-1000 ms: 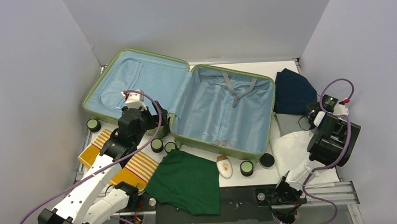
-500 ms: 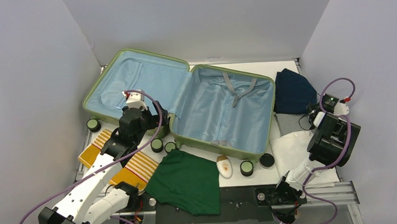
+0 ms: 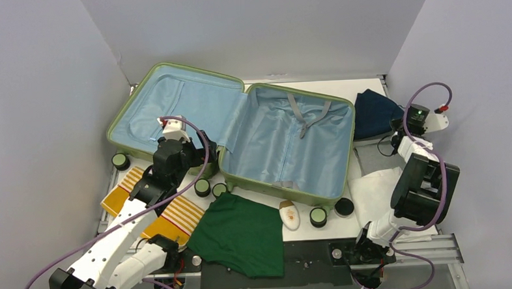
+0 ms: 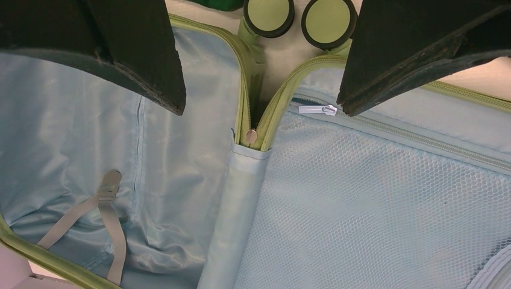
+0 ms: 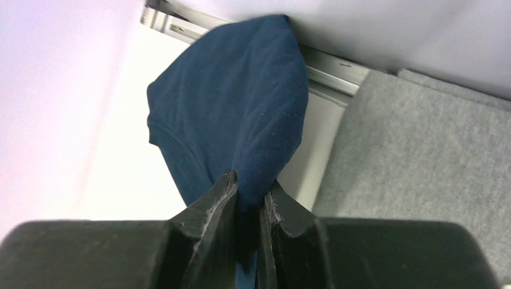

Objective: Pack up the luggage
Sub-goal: Pick up the clothes at the center of the board, then place the clothes in the luggage.

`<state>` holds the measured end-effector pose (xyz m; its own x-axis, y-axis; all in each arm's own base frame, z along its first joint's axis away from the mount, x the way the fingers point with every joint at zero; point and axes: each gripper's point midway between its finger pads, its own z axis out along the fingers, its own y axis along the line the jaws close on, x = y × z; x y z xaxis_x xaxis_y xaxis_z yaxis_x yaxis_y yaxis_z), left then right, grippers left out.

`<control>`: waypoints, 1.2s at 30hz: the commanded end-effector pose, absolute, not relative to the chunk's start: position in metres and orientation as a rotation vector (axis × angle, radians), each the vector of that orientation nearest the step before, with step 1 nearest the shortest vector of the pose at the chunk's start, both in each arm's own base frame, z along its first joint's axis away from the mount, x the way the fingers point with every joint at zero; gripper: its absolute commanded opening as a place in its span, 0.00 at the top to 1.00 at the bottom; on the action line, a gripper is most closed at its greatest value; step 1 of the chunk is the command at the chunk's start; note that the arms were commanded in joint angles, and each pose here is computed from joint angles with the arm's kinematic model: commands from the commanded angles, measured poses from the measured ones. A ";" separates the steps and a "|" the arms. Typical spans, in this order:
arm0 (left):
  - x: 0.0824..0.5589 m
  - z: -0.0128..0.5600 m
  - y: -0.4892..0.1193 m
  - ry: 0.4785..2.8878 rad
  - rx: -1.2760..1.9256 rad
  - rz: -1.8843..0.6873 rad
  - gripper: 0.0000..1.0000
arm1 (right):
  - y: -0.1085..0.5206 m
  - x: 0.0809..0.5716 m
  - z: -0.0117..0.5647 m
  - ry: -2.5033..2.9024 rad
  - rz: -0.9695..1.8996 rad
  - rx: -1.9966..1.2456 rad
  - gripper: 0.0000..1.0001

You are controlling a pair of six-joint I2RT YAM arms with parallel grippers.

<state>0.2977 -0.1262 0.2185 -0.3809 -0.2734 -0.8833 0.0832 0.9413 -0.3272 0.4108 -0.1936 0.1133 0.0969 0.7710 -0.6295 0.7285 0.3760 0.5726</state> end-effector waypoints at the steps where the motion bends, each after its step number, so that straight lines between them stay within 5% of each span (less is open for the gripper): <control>1: 0.297 0.237 -0.129 1.871 -0.133 -0.417 0.04 | -0.203 0.427 0.189 1.492 0.014 1.260 1.00; 26: 0.296 0.236 -0.127 1.870 -0.140 -0.404 0.04 | -0.143 0.455 0.386 1.263 0.160 1.058 1.00; 36: 0.297 0.234 -0.126 1.873 -0.146 -0.395 0.04 | -0.063 0.460 0.494 1.226 0.301 0.802 1.00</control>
<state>0.2951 -0.1270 0.2240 -0.3677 -0.2788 -0.8871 0.0933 0.9381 -0.3335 0.4796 -0.0977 0.3921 0.2374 0.6377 -0.7328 0.4129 0.6166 0.6704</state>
